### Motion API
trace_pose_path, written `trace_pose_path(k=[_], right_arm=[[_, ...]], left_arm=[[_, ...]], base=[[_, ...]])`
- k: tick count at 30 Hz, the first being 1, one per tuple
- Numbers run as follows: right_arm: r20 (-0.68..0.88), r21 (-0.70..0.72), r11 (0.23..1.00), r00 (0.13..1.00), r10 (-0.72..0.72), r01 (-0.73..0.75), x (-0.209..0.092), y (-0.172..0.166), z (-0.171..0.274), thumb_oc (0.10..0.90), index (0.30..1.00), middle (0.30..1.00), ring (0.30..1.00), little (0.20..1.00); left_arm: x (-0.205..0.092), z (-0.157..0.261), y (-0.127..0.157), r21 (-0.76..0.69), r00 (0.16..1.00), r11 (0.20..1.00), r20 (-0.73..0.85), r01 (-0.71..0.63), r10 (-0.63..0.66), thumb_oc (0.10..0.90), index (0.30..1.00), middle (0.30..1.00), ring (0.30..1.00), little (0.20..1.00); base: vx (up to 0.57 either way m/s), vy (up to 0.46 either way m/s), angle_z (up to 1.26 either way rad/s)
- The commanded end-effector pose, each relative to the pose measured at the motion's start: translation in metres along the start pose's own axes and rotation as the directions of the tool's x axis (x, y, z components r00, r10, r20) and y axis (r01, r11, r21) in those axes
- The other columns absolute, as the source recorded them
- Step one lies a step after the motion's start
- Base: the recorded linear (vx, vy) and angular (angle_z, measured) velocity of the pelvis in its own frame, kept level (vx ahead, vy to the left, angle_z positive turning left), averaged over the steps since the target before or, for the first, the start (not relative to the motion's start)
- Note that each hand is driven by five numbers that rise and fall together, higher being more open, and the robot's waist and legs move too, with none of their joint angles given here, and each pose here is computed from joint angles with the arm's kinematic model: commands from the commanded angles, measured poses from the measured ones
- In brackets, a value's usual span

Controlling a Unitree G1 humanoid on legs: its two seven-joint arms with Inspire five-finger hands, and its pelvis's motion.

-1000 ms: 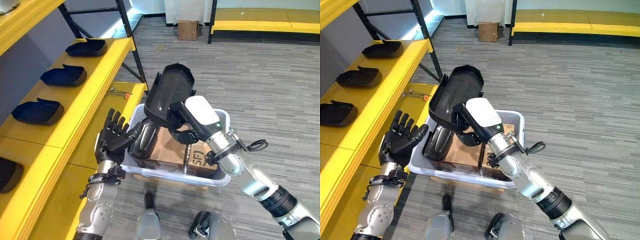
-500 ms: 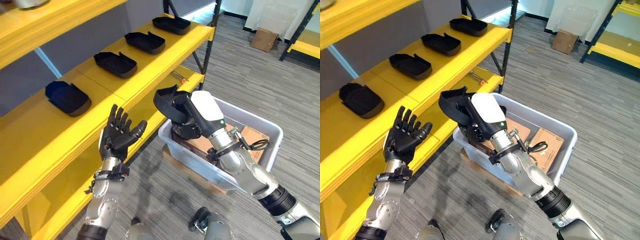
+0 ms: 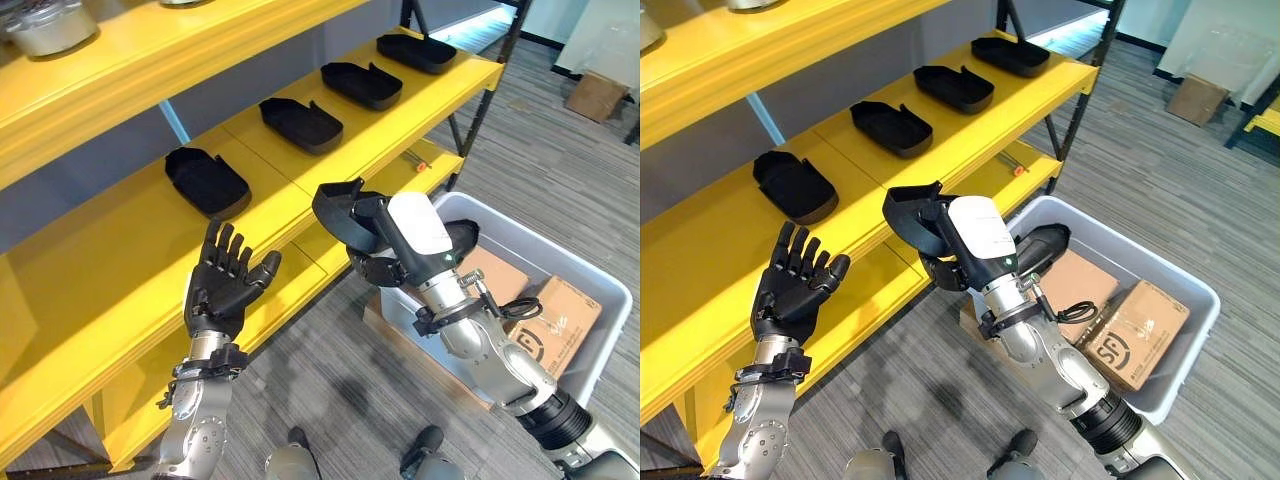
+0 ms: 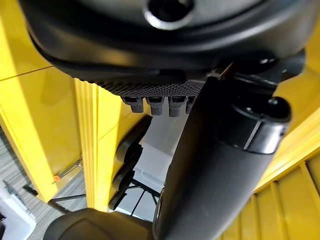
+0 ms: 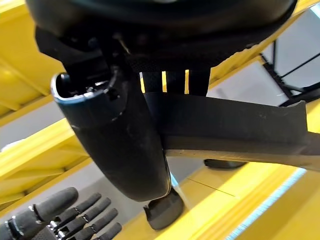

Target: Move parts from the plastic box to the shelf.

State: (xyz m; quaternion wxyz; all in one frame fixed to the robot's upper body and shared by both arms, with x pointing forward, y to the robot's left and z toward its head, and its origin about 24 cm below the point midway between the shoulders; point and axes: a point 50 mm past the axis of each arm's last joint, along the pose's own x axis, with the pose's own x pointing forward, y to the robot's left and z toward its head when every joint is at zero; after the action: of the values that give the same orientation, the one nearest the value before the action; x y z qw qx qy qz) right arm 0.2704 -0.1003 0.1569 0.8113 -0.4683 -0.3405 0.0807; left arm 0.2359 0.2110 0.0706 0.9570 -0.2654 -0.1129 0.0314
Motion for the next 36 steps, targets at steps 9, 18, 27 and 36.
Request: trace_pose_path(k=[9, 18, 27, 36], right_arm=[[0.384, 0.008, 0.892, 0.822, -0.420, 0.451, 0.022, -0.066, 0.064, 0.400, 0.300, 0.300, 0.300, 0.300], [0.467, -0.108, 0.869, 0.796, -0.384, 0.483, 0.010, -0.066, 0.062, 0.400, 0.300, 0.300, 0.300, 0.300], [0.507, -0.126, 0.915, 0.818, -0.272, 0.383, 0.003, -0.059, 0.055, 0.400, 0.300, 0.300, 0.300, 0.300], [0.557, -0.134, 0.949, 0.814, -0.165, 0.284, -0.006, -0.049, 0.046, 0.400, 0.300, 0.300, 0.300, 0.300]], left_arm=[[0.021, 0.046, -0.040, 0.014, 0.934, 0.964, 0.243, 0.266, -0.261, 0.900, 1.000, 1.000, 1.000, 1.000], [0.033, 0.038, -0.055, 0.000, 0.900, 0.909, 0.142, 0.417, -0.413, 0.900, 1.000, 1.000, 1.000, 1.000], [0.027, 0.030, -0.055, -0.037, 0.913, 0.914, 0.082, 0.404, -0.401, 0.900, 1.000, 1.000, 1.000, 1.000], [0.021, 0.021, -0.049, -0.093, 0.927, 0.922, 0.070, 0.375, -0.369, 0.900, 1.000, 1.000, 1.000, 1.000]], base=[[-0.03, 0.140, 0.11], [0.01, 0.131, 0.36], [0.09, -0.063, 0.46], [0.04, -0.135, 0.46]])
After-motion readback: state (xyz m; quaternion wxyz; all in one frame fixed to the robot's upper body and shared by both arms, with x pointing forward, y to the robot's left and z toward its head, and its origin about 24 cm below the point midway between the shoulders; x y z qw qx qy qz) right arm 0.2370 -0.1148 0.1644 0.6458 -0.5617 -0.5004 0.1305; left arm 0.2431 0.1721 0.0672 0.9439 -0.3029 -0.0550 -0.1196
